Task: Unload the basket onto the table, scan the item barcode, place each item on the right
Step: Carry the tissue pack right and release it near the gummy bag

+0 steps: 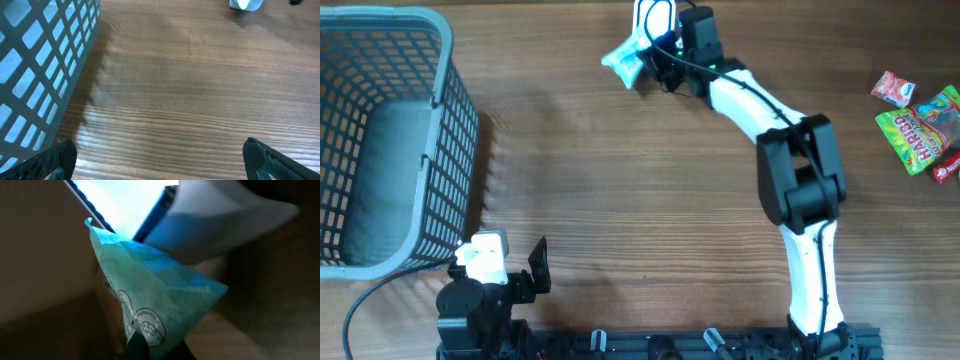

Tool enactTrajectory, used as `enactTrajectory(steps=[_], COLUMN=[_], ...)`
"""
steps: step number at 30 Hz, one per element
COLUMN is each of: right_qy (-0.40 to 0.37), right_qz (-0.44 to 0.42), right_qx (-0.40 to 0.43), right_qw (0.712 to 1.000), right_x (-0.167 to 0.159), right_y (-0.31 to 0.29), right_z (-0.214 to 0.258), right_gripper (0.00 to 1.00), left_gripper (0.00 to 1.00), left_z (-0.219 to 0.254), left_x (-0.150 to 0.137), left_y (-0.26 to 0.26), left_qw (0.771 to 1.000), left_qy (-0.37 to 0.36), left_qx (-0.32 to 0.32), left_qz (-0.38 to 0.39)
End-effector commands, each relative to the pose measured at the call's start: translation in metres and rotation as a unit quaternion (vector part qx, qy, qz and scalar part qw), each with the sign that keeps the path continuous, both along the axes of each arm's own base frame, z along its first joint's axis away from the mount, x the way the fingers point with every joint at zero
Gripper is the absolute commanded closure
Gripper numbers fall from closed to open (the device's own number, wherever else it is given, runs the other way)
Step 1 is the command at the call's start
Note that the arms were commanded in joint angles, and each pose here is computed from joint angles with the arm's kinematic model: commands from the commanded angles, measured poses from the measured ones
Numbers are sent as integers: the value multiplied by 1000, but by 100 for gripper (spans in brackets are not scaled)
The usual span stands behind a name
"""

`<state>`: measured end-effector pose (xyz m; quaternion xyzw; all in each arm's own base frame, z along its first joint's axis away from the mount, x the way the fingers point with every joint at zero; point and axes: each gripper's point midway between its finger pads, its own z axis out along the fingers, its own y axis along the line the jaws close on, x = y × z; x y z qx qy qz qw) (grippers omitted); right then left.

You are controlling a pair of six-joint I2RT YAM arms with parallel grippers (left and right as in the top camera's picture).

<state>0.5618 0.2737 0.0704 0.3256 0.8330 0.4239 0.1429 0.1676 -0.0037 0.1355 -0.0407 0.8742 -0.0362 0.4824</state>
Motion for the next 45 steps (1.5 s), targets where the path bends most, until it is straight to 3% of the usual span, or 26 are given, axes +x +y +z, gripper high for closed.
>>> enactTrajectory(steps=[1, 5, 11, 14, 19, 20, 21, 22, 23, 24, 28, 31, 33, 34, 35, 39, 42, 45], right_qy=[-19, 60, 213, 225, 214, 202, 182, 155, 139, 128, 83, -12, -86, -155, -176, -184, -133, -92], right_qz=[-8, -96, -175, -188, -233, -231, -221, -206, -197, -192, -192, -179, -157, -116, -101, -77, -96, -92], right_qx=[-44, -181, -382, -422, -412, -394, -367, -338, -322, -312, -318, -321, -334, -340, -335, -329, -365, -376], right_qw=[999, 977, 882, 858, 854, 866, 885, 905, 916, 922, 925, 930, 925, 920, 920, 923, 917, 917], right_x=[-17, -66, -144, -158, -177, -175, -168, -158, -151, -145, -145, -159, -181, -212, -230, -316, -382, -424], right_y=[-46, -152, -334, -405, -480, -483, -481, -475, -470, -467, -449, -406, -365, -323, -306, -276, -284, -284], right_z=[81, 104, 71, 44, -2, -4, -3, 2, 9, 22, 97, 182, 238, 281, 295, 311, 295, 278], right_gripper=[95, 95, 95, 96, 90, 81, 54, 21, 6, 1, 0, 0, 0, 0, 0, 0, 0, 0], left_gripper=[0, 0, 0, 0, 0, 0, 0, 0, 0, 0, 0, 0, 0, 0, 0, 0, 0, 0], left_z=[-1, -1, -1, -1, -1, -1, -1, -1, -1, -1, -1, -1, -1, -1, -1, -1, -1, -1], left_x=[0, 0, 0, 0, 0, 0, 0, 0, 0, 0, 0, 0, 0, 0, 0, 0, 0, 0], left_y=[0, 0, 0, 0, 0, 0, 0, 0, 0, 0, 0, 0, 0, 0, 0, 0, 0, 0], left_qw=[1000, 1000, 1000, 1000, 1000, 1000, 1000, 1000, 1000, 1000, 1000, 1000, 1000, 1000, 1000, 1000, 1000, 1000], left_qy=[-1, -1, -1, -1, -1, -1, -1, -1, -1, -1, -1, -1, -1, -1, -1, -1, -1, -1], left_qx=[1, 1, 1, 1, 1, 1, 1, 1, 1, 1, 1, 1, 1, 1, 1, 1, 1, 1], left_qz=[-1, -1, -1, -1, -1, -1, -1, -1, -1, -1, -1, -1, -1, -1, -1, -1, -1, -1])
